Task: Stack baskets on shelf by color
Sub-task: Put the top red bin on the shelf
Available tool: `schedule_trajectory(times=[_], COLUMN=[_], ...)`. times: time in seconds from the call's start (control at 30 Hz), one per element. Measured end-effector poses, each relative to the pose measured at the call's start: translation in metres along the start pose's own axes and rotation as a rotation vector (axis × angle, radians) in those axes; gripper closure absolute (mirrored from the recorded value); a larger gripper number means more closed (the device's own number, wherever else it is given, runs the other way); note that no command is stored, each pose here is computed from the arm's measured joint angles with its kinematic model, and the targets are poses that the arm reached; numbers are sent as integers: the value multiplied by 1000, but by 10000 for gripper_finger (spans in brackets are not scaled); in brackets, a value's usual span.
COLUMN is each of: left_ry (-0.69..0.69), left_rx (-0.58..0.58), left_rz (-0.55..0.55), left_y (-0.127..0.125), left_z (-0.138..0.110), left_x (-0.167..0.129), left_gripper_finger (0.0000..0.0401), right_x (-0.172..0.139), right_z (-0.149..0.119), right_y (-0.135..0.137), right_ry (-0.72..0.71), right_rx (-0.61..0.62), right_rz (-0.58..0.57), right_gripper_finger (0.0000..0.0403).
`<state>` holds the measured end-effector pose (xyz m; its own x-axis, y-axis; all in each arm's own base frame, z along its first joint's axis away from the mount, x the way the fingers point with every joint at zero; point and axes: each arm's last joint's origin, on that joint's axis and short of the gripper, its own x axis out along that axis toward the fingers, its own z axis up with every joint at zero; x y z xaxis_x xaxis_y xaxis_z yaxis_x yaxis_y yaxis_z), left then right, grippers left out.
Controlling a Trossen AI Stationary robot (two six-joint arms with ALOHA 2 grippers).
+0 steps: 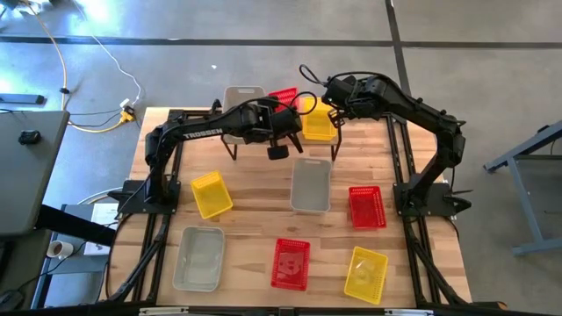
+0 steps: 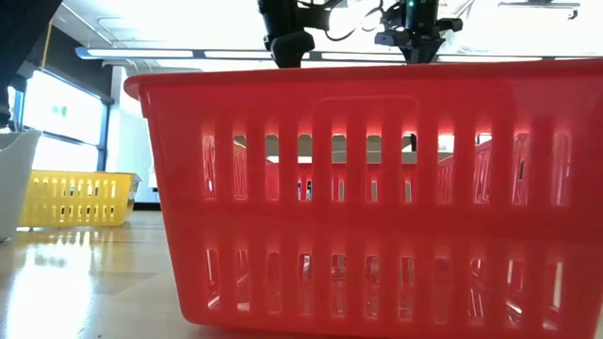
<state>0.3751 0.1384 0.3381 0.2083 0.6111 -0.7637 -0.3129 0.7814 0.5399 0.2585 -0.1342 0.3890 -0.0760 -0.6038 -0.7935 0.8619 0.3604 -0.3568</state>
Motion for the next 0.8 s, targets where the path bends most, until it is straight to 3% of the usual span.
schedule_trajectory(times=[0.8], left_ry=[4], left_rx=[8], left_rz=[-85], left_y=[-7], left_z=[-2], left_x=[6], left_gripper_finger=[392], right_x=[0], right_z=[0], right_y=[1], right_ry=[15], right_rx=[1], right_rz=[23], right_gripper_finger=[334])
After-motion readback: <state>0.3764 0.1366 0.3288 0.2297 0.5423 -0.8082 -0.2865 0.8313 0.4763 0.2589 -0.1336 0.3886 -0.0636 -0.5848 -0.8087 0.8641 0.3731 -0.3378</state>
